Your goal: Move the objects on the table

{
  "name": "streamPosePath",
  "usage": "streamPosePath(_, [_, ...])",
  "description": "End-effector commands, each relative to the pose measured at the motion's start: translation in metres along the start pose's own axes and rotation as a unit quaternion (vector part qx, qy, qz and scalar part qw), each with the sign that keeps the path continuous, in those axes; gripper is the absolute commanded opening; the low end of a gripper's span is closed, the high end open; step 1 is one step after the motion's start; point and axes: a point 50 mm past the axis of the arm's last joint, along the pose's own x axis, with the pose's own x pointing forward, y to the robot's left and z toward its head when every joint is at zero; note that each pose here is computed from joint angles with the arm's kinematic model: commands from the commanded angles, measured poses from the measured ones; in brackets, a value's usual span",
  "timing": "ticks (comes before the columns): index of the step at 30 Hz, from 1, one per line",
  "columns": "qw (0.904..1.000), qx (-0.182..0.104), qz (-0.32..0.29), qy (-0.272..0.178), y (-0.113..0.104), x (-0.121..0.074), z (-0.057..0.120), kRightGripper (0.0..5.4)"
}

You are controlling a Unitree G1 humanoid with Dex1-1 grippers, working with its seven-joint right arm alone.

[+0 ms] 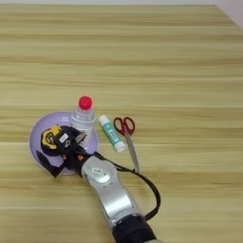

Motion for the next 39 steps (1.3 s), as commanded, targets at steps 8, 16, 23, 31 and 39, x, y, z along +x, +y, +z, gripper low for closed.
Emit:
streamPosePath(8, [0.9981,-0.027,-0.027,-0.048,-0.009,0.014,0.026,5.38])
streamPosePath(16, [0.9982,-0.029,-0.029,-0.045,-0.006,0.018,0.024,5.38])
streamPosePath(23, [0.9982,-0.029,-0.036,-0.039,-0.007,0.02,0.023,5.38])
streamPosePath(31, [0.998,-0.027,-0.051,-0.026,-0.01,0.021,0.019,5.38])
streamPosePath(39, [0.9982,-0.024,-0.052,-0.02,-0.01,0.023,0.017,5.38])
